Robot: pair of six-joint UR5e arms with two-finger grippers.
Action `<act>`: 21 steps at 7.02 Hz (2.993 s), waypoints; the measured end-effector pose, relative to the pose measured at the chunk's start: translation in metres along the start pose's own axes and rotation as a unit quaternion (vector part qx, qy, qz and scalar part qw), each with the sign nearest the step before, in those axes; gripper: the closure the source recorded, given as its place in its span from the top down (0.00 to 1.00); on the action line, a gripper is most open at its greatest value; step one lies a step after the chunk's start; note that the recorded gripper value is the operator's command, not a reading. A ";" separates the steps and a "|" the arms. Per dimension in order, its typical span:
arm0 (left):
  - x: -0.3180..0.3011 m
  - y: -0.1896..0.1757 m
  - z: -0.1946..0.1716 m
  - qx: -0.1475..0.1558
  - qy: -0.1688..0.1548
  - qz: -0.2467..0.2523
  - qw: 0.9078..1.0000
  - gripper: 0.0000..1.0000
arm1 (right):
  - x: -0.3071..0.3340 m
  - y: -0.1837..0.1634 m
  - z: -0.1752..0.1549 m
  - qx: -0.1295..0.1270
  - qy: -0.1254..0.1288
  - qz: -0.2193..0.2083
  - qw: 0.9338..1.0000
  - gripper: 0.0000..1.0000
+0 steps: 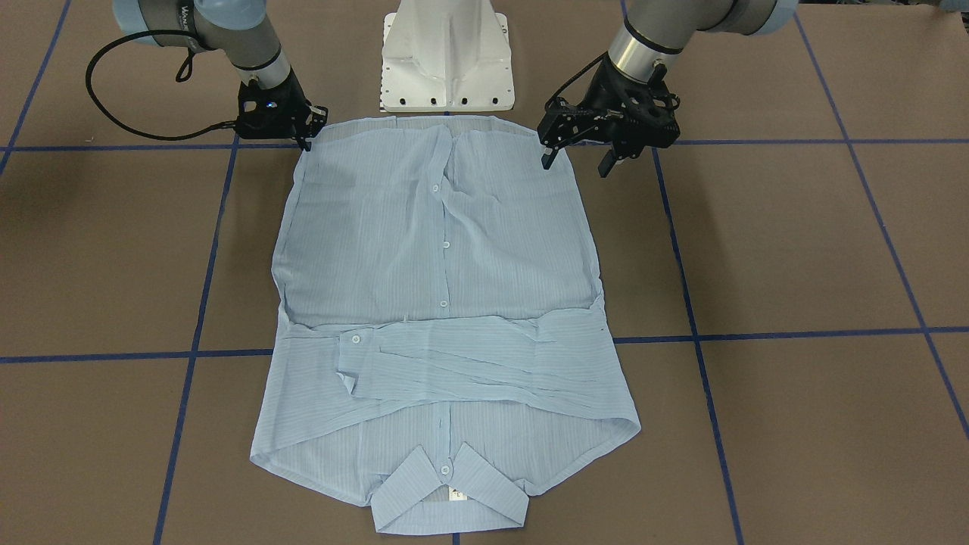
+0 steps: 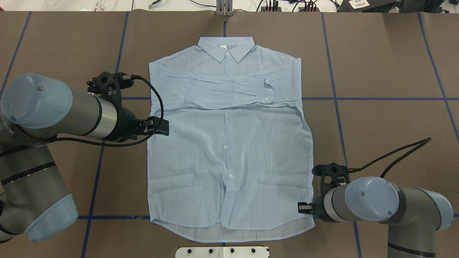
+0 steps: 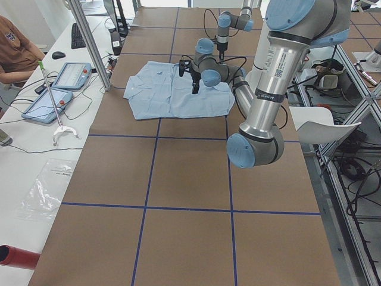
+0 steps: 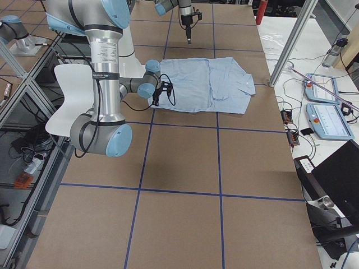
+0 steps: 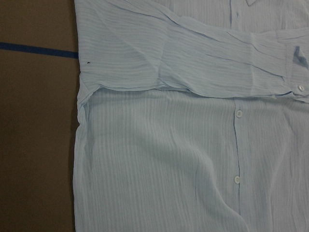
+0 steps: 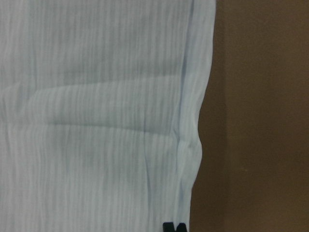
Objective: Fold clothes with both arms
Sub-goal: 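Lower both grippers onto the hem corners and grasp them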
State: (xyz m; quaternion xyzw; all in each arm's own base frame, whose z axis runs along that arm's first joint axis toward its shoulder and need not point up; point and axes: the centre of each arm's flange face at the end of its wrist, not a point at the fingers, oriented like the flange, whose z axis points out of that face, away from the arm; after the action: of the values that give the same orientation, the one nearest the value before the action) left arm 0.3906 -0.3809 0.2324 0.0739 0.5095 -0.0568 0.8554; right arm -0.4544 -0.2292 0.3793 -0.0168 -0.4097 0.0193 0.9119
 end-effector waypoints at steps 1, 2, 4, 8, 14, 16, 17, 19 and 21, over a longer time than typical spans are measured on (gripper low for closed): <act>0.001 0.019 0.016 -0.009 -0.009 -0.009 1.000 0.99 | -0.003 -0.001 -0.006 0.003 -0.006 0.000 1.000 0.00; 0.005 0.056 0.037 -0.027 -0.020 -0.032 0.999 0.99 | -0.006 -0.001 -0.014 0.006 -0.014 -0.001 1.000 0.00; 0.009 0.140 0.069 -0.072 -0.041 -0.078 0.993 0.97 | -0.008 -0.004 -0.027 0.013 -0.024 0.001 1.000 0.00; -0.033 0.188 0.101 -0.090 -0.105 -0.095 0.986 0.72 | -0.005 -0.014 -0.042 0.024 -0.033 0.008 0.999 0.00; -0.034 0.167 0.123 -0.073 -0.119 -0.106 0.984 0.53 | -0.003 -0.017 -0.042 0.025 -0.032 0.011 0.999 0.00; -0.025 0.165 0.132 -0.073 -0.119 -0.107 0.984 0.53 | -0.001 -0.020 -0.043 0.027 -0.031 0.013 0.999 0.00; -0.023 0.165 0.128 -0.073 -0.115 -0.107 0.985 0.53 | 0.000 -0.021 -0.045 0.028 -0.031 0.014 0.999 0.00; -0.022 0.164 0.119 -0.074 -0.114 -0.107 0.985 0.53 | 0.000 -0.022 -0.047 0.029 -0.033 0.015 0.999 0.00; -0.025 0.166 0.121 -0.075 -0.127 -0.106 0.983 0.53 | 0.000 -0.022 -0.048 0.029 -0.033 0.015 0.999 0.00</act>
State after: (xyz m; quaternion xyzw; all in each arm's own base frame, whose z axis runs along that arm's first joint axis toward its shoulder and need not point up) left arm 0.5118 -0.2391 0.3229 -0.0526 0.4041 -0.1179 0.9056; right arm -0.4183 -0.2524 0.3488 0.0041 -0.4387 0.0458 0.8975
